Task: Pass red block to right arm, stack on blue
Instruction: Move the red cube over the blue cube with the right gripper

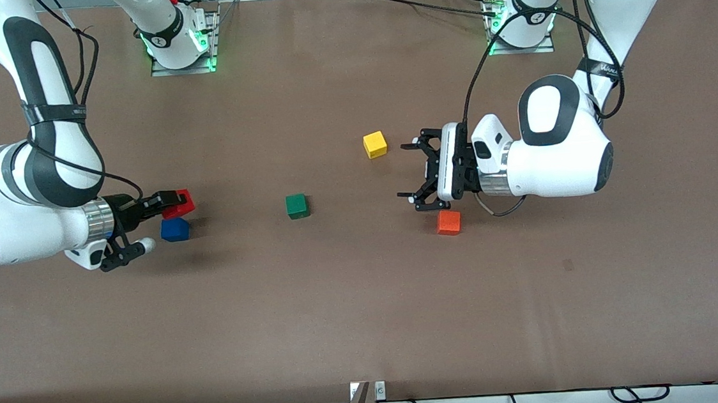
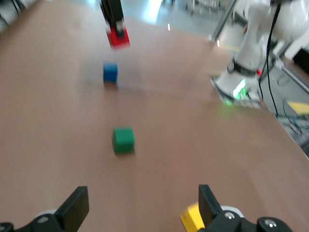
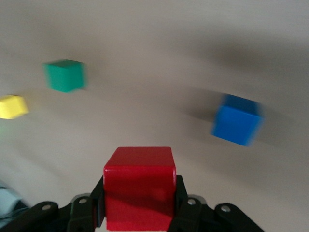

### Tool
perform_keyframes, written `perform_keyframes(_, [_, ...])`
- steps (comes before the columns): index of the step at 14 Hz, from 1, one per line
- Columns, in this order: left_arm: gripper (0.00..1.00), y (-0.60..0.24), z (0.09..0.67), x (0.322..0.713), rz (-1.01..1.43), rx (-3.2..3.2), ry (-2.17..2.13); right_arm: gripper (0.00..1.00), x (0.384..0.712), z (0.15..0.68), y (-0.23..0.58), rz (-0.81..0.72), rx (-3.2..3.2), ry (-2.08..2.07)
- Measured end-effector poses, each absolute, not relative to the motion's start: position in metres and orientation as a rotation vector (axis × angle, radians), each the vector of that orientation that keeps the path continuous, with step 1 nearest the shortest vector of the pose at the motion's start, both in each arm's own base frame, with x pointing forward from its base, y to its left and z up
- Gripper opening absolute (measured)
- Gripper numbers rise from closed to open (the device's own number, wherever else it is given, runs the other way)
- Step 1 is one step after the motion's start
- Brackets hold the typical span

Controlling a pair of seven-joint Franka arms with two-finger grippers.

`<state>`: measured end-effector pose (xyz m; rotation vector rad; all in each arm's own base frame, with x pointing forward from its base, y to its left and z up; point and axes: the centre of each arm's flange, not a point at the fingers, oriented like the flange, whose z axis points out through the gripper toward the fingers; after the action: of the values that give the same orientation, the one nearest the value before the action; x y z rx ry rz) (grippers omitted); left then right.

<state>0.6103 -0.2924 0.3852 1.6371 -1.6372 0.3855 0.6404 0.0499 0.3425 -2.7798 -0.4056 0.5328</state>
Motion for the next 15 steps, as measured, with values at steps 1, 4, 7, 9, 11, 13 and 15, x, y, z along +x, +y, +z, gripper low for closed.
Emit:
perform_keyframes(1, [1.0,-0.29,0.379,0.608,0.311,1.678,-1.674,0.56,0.642,0.342,0.041,0.533,-2.835,-0.408])
perform_keyframes(4, [1.0,-0.281,0.362,0.596,0.025,1.85,-1.725,0.56,0.643,0.337,0.029,0.507,-2.999,-0.36])
perform_keyframes(7, [1.0,-0.265,0.349,0.592,-0.241,2.13,-1.732,0.56,0.635,0.327,0.049,0.459,-3.119,-0.256])
perform_keyframes(9, [1.0,-0.242,0.343,0.599,-0.348,2.336,-1.7,0.56,0.626,0.319,0.058,0.372,-3.157,-0.19])
perform_keyframes(11, [1.0,-0.21,0.338,0.612,-0.413,2.54,-1.596,0.56,0.612,0.313,0.062,0.303,-3.177,-0.13])
perform_keyframes(13, [1.0,-0.171,0.335,0.623,-0.462,2.742,-1.384,0.56,0.602,0.308,0.064,0.24,-3.186,-0.092])
perform_keyframes(15, [1.0,-0.144,0.338,0.63,-0.489,2.966,-1.005,0.56,0.596,0.299,0.063,0.176,-3.191,-0.028])
